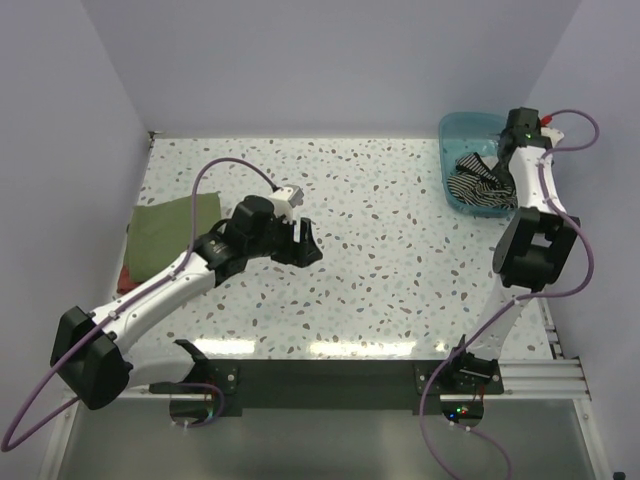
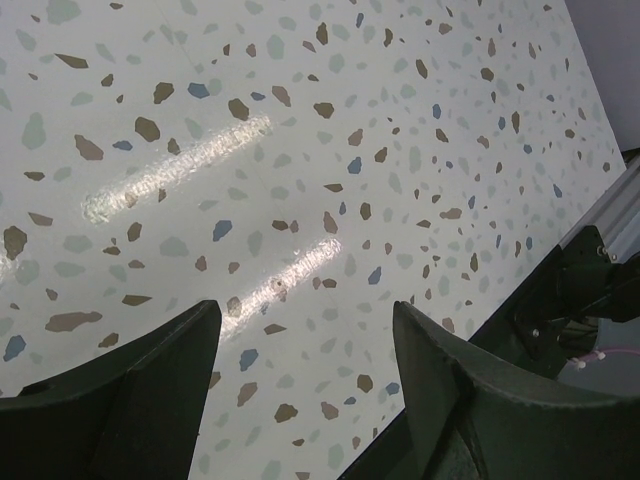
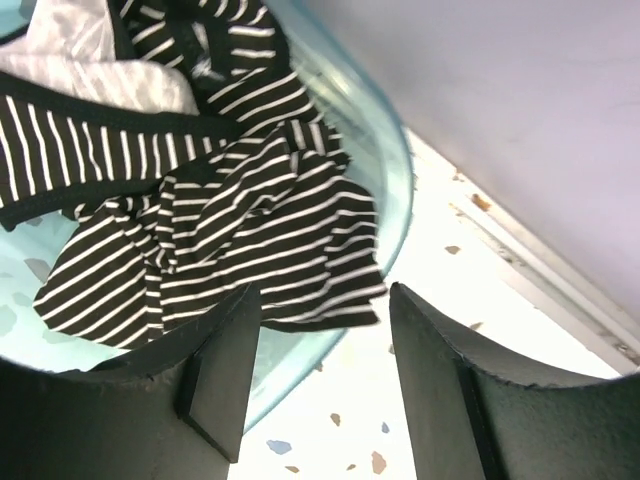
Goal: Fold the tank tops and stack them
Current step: Grab the tank top from the pile
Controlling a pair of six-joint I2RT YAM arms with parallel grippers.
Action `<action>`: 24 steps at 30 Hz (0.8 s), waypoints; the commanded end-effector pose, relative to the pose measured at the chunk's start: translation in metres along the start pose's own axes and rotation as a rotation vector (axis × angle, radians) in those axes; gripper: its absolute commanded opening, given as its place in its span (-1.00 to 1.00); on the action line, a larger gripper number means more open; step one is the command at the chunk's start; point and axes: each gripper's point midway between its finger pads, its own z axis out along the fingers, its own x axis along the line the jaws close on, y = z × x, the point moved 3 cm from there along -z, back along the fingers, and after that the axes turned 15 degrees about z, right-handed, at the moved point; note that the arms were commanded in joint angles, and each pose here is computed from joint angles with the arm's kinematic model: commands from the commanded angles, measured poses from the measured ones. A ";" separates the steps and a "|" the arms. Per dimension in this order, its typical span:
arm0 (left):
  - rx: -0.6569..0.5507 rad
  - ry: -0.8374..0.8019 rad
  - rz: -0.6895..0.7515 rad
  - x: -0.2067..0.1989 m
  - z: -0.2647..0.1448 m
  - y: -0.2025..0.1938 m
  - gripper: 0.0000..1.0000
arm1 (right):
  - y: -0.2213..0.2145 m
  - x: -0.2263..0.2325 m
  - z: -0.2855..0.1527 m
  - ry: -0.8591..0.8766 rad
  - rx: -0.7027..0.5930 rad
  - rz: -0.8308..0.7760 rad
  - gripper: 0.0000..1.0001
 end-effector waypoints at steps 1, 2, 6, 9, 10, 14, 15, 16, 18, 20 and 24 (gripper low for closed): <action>-0.048 -0.031 0.027 -0.004 -0.003 0.009 0.49 | 0.012 -0.015 -0.014 -0.039 -0.065 -0.003 0.17; -0.045 -0.031 0.026 -0.004 -0.003 0.008 0.49 | 0.007 -0.018 -0.011 -0.049 -0.057 -0.011 0.18; -0.044 -0.031 0.026 -0.004 -0.001 0.007 0.49 | -0.002 -0.020 -0.003 -0.048 -0.041 -0.002 0.19; -0.040 -0.033 0.025 -0.004 -0.001 0.006 0.49 | -0.008 -0.018 0.004 -0.052 -0.022 -0.007 0.19; -0.038 -0.031 0.025 -0.004 -0.001 0.005 0.49 | -0.009 -0.018 0.006 -0.054 -0.019 -0.006 0.19; -0.038 -0.027 0.023 -0.003 -0.001 0.005 0.49 | -0.012 -0.013 0.013 -0.052 -0.003 -0.002 0.14; -0.037 -0.027 0.024 -0.003 0.000 0.004 0.49 | -0.014 -0.012 0.017 -0.053 0.005 0.000 0.05; -0.039 -0.026 0.024 -0.002 0.000 0.005 0.49 | -0.014 -0.009 0.017 -0.040 0.012 0.005 0.02; -0.036 -0.025 0.022 -0.002 0.000 0.004 0.49 | -0.018 -0.008 0.021 -0.045 0.033 0.007 -0.03; -0.035 -0.026 0.024 -0.002 0.001 0.004 0.49 | -0.021 -0.005 0.022 -0.036 0.047 0.009 -0.06; -0.032 -0.023 0.023 -0.002 0.002 0.003 0.49 | -0.022 -0.004 0.024 -0.036 0.049 0.011 -0.31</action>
